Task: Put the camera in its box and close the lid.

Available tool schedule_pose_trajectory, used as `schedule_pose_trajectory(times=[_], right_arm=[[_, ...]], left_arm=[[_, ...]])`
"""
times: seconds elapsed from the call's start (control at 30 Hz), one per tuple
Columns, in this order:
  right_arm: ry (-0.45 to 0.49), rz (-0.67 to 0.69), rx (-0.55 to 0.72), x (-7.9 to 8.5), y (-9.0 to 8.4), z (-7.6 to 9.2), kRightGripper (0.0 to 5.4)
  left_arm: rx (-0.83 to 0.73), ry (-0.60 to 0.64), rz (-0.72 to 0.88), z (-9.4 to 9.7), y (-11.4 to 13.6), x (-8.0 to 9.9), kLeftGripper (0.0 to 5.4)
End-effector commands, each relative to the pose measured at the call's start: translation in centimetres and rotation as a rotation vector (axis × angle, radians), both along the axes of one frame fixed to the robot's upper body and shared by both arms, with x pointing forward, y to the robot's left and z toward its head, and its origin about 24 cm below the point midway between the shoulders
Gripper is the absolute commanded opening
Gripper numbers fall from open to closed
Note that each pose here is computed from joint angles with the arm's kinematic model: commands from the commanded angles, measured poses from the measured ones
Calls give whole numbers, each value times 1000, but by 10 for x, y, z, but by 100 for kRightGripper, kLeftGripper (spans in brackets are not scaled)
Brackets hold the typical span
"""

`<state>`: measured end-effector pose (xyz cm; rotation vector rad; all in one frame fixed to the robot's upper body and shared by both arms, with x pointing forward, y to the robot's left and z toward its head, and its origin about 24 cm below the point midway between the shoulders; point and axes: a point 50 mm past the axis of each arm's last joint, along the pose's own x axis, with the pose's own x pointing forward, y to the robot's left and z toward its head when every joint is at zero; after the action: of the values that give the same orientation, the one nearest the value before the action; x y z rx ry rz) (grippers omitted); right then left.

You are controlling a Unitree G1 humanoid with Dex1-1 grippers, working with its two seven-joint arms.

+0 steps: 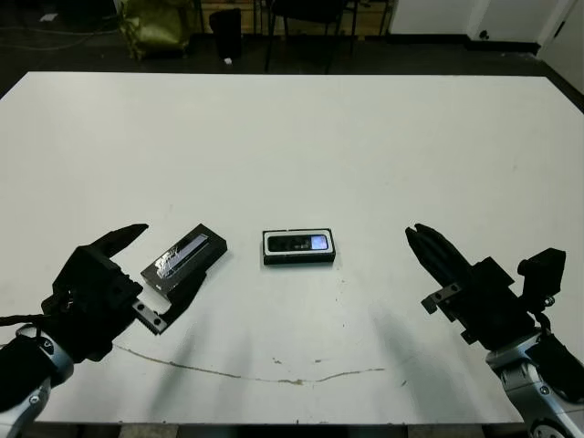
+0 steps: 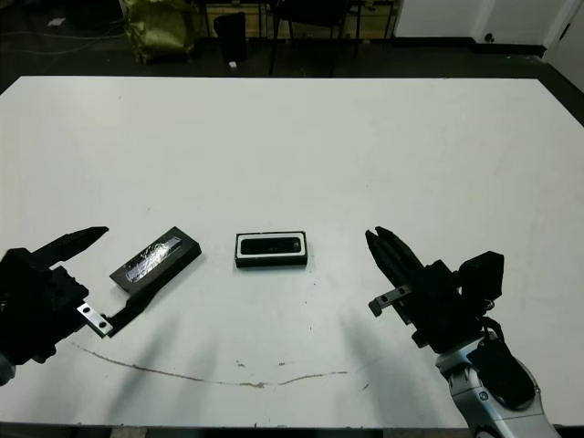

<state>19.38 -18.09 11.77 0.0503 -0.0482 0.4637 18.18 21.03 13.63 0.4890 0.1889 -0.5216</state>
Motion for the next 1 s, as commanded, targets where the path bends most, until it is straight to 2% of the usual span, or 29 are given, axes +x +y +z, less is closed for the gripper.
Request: schedule_pose_trajectory(times=[0.03, 0.2, 0.37, 0.5, 0.73, 0.87, 1.0], right_arm=[[23, 5, -12, 1, -2, -3, 0], [30, 6, -3, 1, -1, -4, 0], [31, 8, -7, 2, -1, -5, 0], [25, 17, 0, 2, -1, -5, 0], [41, 5, 21, 1, 1, -6, 0], [10, 35, 29, 3, 2, -7, 0], [27, 23, 50, 1, 4, -3, 0]], left_arm=[[33, 44, -11, -3, 7, 8, 538], [-9, 69, -20, 0, 15, 20, 538], [-116, 123, -46, 1, 25, 32, 538], [-127, 163, -85, 0, 31, 38, 538], [-167, 249, -146, -9, 31, 40, 538], [-207, 294, -142, -15, 30, 39, 538], [-170, 291, -167, -18, 30, 39, 538]])
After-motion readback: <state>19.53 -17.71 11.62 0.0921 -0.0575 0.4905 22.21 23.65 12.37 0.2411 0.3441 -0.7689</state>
